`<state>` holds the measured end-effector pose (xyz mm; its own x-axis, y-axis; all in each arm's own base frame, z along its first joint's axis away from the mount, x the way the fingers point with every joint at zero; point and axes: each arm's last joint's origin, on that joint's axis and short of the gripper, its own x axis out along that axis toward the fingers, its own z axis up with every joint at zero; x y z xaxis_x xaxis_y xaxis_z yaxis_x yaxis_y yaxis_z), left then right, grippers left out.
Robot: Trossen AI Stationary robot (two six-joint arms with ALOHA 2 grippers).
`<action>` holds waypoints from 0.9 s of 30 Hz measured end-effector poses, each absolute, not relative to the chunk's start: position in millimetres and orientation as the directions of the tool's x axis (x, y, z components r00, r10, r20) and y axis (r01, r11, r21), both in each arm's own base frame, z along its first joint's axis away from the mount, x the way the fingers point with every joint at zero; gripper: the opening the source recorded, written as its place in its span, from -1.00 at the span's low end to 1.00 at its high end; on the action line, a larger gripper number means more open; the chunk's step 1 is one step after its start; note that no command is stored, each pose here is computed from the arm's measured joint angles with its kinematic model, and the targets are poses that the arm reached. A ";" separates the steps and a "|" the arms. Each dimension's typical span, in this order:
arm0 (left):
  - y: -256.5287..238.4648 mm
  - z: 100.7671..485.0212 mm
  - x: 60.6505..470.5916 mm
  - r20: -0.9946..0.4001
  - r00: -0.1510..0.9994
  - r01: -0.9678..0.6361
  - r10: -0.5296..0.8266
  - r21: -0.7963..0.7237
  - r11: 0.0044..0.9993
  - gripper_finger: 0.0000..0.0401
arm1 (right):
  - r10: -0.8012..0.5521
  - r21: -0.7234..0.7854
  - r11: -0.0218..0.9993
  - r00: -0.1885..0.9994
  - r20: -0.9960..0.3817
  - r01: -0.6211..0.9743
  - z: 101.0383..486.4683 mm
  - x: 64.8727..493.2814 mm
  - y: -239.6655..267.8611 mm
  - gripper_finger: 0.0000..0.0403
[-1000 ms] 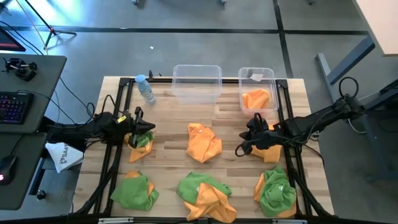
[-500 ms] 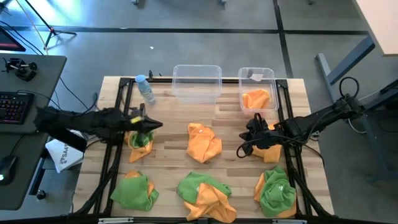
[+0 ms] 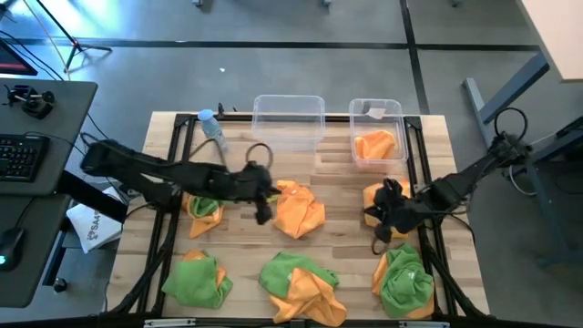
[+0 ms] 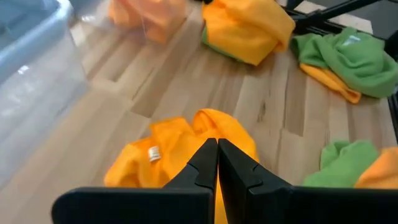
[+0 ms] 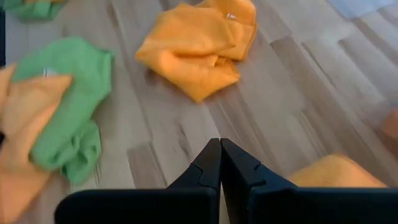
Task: Sort microfiber towel by color & place in baskets
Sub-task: Put the yellow towel into the right transparent bin
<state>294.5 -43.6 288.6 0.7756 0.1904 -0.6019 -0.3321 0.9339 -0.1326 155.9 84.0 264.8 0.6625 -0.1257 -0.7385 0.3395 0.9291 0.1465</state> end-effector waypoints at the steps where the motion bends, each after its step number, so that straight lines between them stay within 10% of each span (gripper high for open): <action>1: -45.2 287.7 302.1 -0.610 0.771 -0.335 0.183 -0.144 0.931 -1.00 | -0.126 0.137 0.935 0.670 -0.732 0.326 266.2 151.5 85.5 -1.00; 13: -57.9 236.3 355.8 -0.735 0.673 -0.340 0.083 -0.209 0.917 -1.00 | -0.076 0.099 0.976 0.726 -0.684 0.195 278.4 113.3 89.7 -1.00; 27: -34.1 161.4 370.4 -0.907 0.419 -0.724 0.039 -0.308 0.617 -0.58 | -0.019 0.100 0.988 0.730 -0.683 0.119 281.7 98.8 89.1 -1.00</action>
